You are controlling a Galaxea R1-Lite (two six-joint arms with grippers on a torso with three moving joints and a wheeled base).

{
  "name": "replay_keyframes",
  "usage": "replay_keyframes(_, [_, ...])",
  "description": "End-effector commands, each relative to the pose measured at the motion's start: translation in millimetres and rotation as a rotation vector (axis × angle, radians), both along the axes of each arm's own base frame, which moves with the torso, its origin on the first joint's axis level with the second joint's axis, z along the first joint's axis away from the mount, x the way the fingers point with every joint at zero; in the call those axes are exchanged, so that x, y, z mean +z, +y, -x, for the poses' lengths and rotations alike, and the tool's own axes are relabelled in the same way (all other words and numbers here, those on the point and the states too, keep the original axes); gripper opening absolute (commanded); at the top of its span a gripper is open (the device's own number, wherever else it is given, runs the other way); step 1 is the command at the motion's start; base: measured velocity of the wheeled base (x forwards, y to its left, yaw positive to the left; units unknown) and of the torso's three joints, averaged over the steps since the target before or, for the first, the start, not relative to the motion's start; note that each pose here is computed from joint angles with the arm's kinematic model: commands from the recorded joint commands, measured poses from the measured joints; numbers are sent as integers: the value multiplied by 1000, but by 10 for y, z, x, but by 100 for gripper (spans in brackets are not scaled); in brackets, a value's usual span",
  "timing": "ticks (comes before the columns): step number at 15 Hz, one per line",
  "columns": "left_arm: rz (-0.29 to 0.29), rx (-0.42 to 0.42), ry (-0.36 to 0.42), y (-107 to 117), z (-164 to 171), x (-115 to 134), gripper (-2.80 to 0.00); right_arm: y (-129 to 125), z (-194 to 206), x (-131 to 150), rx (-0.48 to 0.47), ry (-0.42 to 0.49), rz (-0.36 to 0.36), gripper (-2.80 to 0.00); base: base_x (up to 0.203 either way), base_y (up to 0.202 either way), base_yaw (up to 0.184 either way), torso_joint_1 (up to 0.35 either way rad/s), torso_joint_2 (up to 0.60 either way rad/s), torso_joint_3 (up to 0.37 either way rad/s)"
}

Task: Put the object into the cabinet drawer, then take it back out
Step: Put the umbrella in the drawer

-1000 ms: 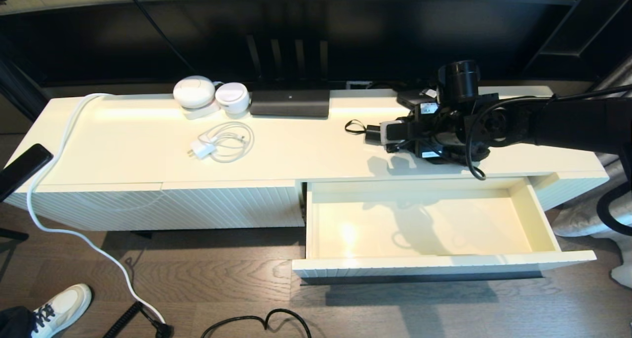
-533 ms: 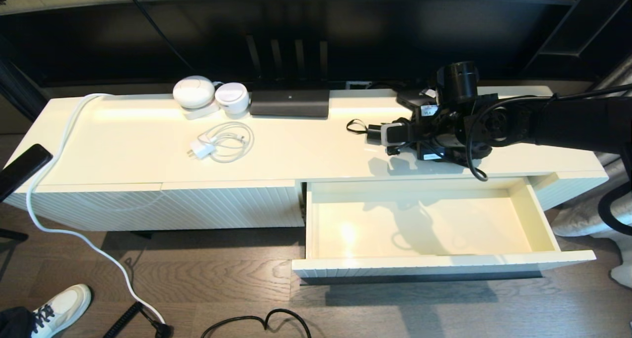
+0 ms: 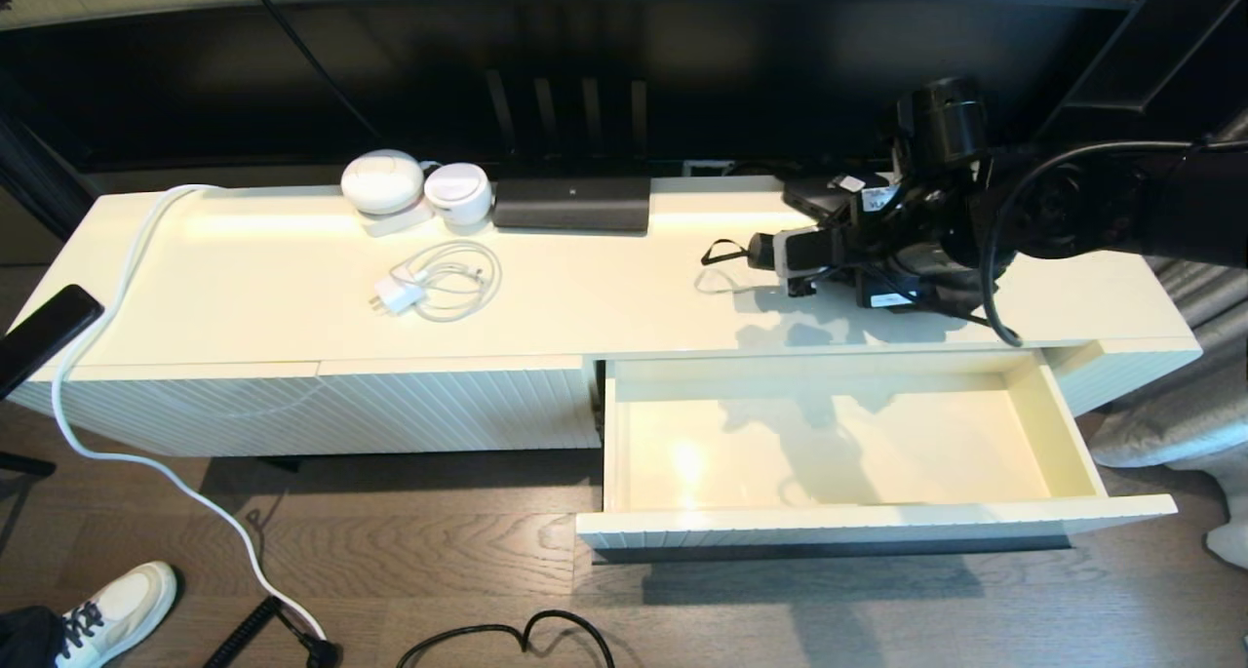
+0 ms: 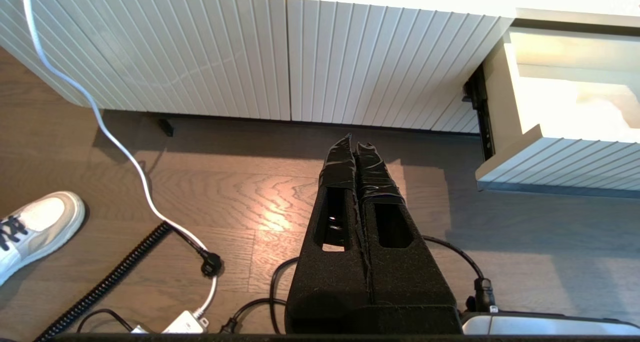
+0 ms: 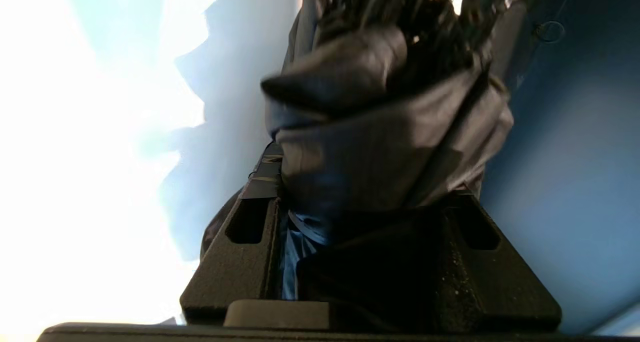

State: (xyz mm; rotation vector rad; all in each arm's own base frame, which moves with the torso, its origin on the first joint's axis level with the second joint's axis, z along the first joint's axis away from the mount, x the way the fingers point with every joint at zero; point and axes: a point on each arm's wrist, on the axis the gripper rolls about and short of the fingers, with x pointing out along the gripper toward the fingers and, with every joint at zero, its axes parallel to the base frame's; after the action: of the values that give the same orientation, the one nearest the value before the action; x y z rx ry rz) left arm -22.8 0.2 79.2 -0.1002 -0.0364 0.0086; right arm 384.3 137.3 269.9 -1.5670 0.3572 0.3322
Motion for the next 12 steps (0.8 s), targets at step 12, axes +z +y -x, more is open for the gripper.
replay_keyframes(12, [1,0,-1,0,0,0,-280,-106,1179,-116,-72,114,-81,-280,0,0,0,0,0,0])
